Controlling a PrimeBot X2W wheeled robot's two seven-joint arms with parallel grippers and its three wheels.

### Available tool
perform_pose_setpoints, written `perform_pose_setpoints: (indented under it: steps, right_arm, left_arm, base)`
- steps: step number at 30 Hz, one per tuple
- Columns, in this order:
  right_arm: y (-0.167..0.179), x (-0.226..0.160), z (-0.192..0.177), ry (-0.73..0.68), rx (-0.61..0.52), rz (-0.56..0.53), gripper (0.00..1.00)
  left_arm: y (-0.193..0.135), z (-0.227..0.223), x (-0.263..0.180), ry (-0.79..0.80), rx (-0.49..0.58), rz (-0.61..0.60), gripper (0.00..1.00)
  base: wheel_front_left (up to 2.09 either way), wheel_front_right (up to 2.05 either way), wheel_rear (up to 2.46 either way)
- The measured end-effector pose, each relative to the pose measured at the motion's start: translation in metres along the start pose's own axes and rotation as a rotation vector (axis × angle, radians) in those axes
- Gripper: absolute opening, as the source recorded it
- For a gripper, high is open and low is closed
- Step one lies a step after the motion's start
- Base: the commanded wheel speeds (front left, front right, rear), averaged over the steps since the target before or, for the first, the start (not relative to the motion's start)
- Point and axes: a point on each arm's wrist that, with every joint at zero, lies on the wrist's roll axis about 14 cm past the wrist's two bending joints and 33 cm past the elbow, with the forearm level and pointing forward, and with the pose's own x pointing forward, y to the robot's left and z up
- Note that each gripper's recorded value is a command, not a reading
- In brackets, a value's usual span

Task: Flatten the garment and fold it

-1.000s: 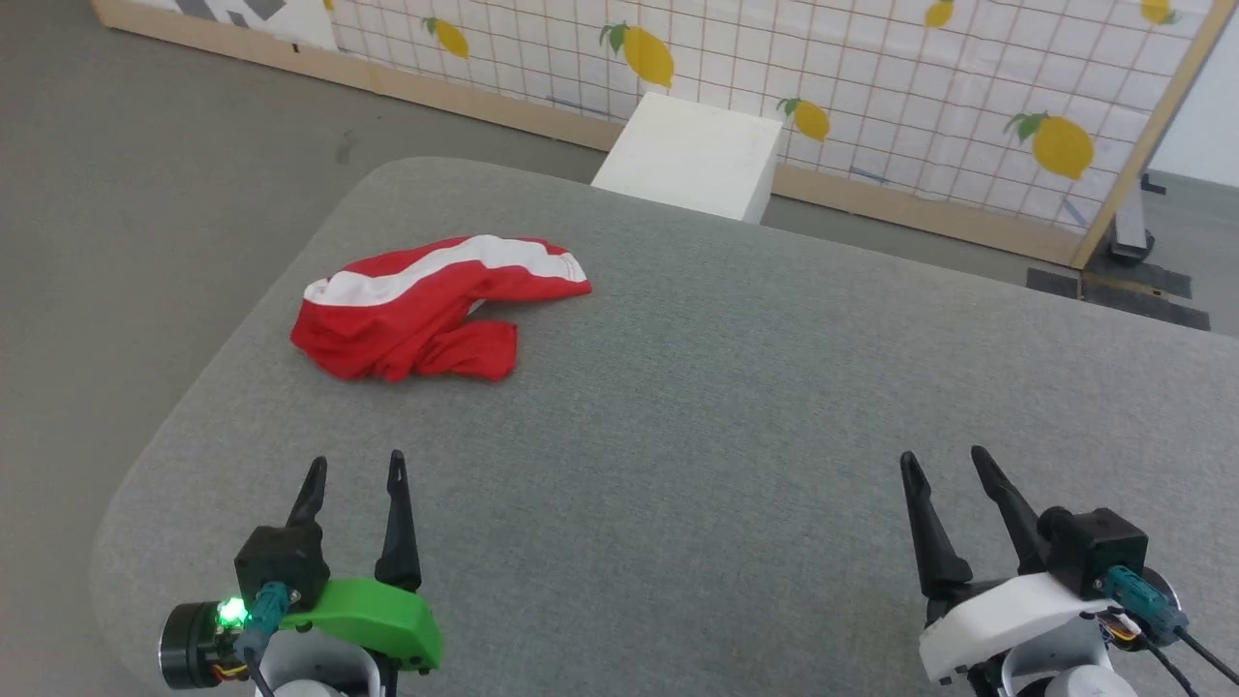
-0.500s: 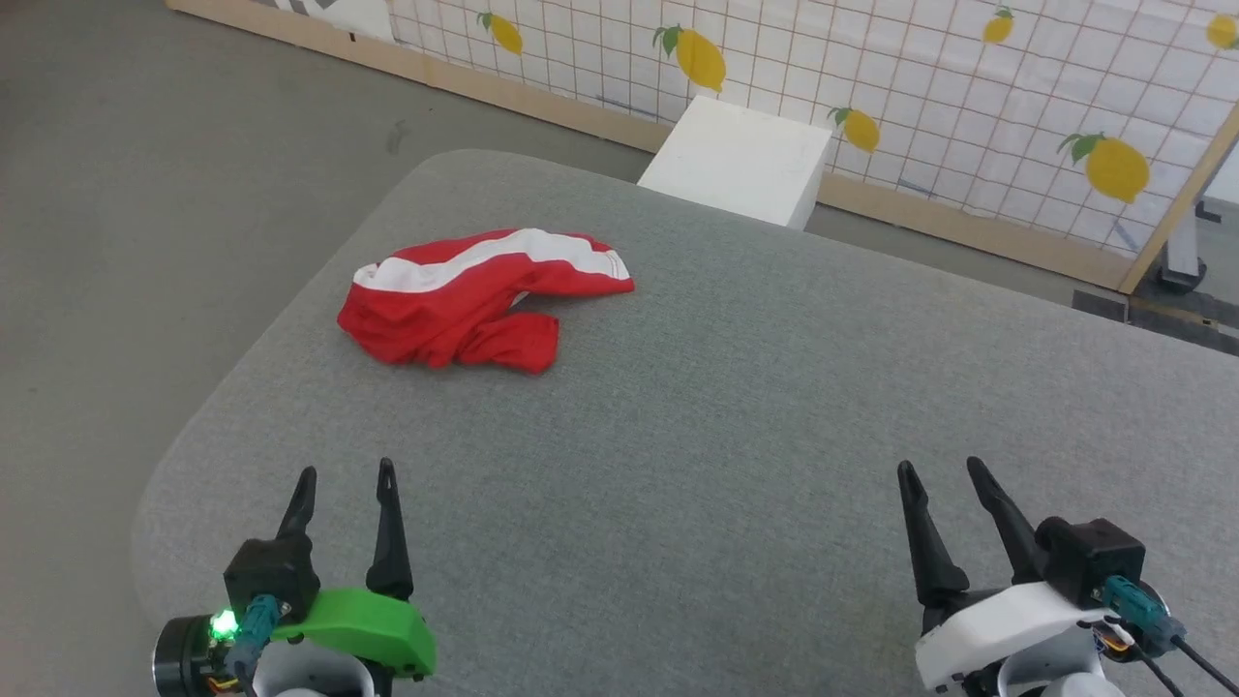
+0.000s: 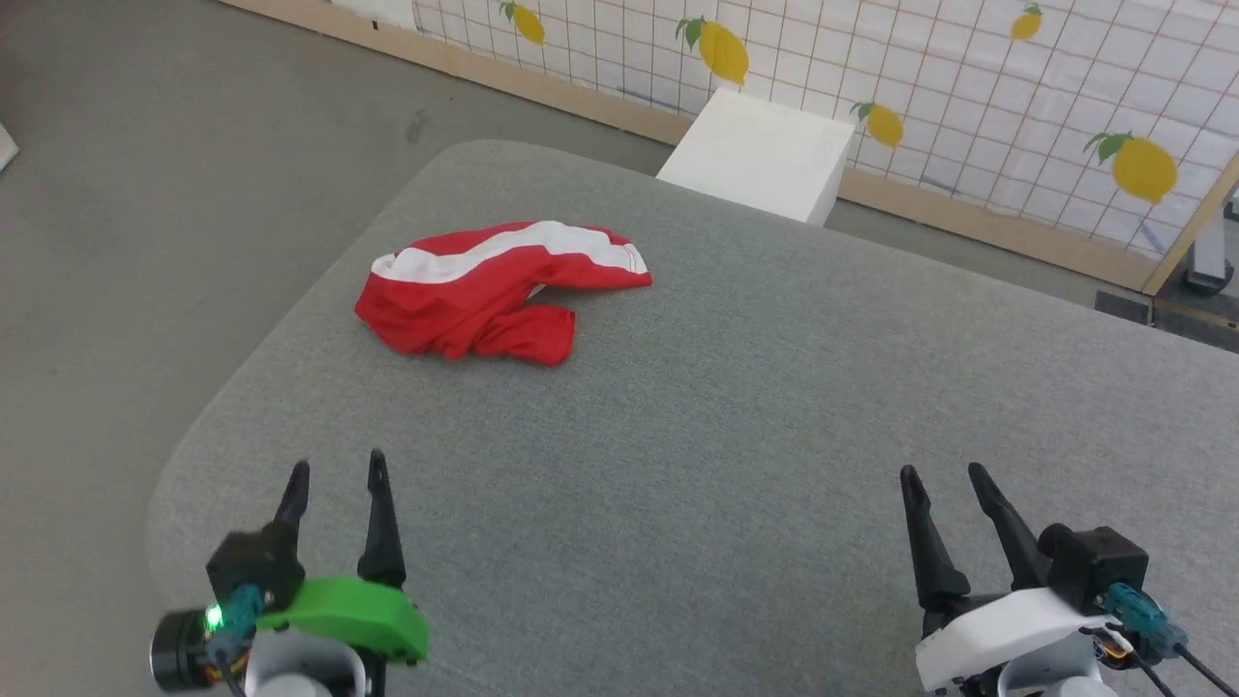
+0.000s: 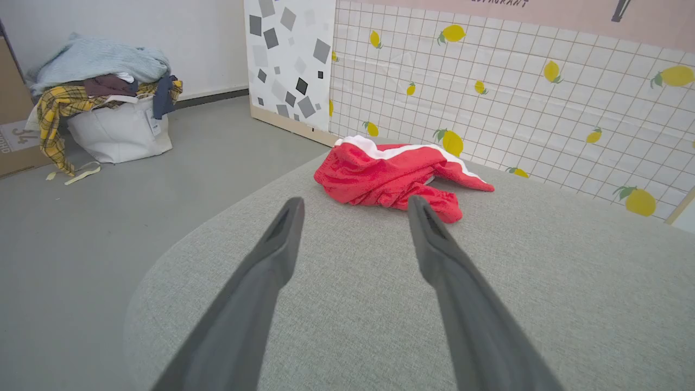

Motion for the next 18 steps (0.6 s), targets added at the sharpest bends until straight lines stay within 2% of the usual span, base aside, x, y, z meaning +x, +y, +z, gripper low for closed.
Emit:
perform_pose_setpoints:
  steps: [9, 18]
  right_arm:
    - [-0.015, 0.004, -0.015, 0.028, 0.008, -0.034, 1.00]
    - [-0.038, 0.029, -0.016, 0.047, -0.040, -0.060, 1.00]
  left_arm:
    - [0.004, 0.034, 0.068, -0.015, -0.024, -0.073, 1.00]
    - [-0.013, 0.013, 0.147, 0.227, -0.099, -0.102, 1.00]
  base:
    - [0.00, 0.00, 0.00]
    - [0.00, 0.00, 0.00]
